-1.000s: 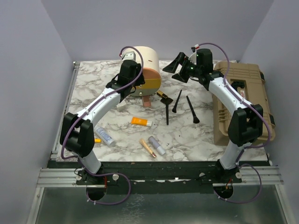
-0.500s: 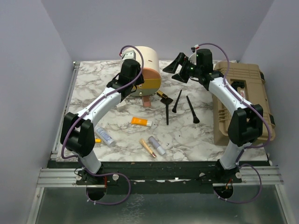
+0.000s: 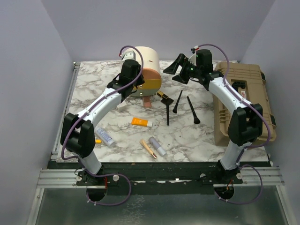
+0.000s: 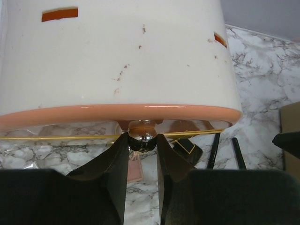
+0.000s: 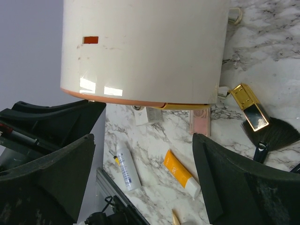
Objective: Organize the makeup
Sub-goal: Open the drawer in the storage box, then pick up the makeup brush from the center of the board.
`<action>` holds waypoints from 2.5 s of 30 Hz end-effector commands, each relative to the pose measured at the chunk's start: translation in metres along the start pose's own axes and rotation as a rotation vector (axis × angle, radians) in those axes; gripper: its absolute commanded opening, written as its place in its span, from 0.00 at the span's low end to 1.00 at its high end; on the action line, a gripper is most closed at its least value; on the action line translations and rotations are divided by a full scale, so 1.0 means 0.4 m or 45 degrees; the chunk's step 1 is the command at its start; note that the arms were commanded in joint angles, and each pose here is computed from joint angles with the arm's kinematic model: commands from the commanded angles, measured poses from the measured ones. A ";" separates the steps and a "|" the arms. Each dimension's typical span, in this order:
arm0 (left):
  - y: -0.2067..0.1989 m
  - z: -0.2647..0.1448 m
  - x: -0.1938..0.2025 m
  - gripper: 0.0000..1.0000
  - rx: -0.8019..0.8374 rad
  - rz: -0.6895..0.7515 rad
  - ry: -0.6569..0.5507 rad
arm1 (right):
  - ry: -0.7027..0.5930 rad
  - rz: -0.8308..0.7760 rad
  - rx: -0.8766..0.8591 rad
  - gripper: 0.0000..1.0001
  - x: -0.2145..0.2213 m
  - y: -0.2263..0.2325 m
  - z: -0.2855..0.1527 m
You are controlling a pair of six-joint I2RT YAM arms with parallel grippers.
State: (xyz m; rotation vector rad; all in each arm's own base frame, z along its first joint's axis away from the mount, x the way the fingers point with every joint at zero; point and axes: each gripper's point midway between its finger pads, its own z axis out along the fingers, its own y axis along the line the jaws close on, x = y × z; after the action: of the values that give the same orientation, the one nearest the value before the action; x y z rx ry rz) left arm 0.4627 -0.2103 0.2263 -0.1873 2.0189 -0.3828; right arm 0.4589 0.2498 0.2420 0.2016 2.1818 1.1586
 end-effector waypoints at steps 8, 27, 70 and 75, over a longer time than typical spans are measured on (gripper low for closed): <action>-0.003 -0.084 -0.023 0.18 0.074 0.057 -0.025 | 0.034 -0.002 0.002 0.90 0.007 -0.008 0.011; -0.002 -0.179 0.043 0.19 0.198 0.020 0.048 | 0.070 -0.057 0.024 0.91 0.030 -0.017 -0.011; 0.051 -0.257 0.050 0.64 0.156 0.044 -0.025 | 0.274 -0.178 0.461 0.61 0.186 -0.258 -0.083; 0.068 -0.282 0.019 0.64 0.123 0.010 -0.114 | 0.393 -0.178 0.479 0.54 0.277 -0.278 -0.059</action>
State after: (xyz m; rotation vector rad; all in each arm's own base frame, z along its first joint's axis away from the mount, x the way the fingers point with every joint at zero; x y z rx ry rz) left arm 0.3612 -0.1798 0.2441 -0.0866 1.9788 -0.5021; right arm 0.3999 0.1990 0.1439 0.0701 2.5111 0.7296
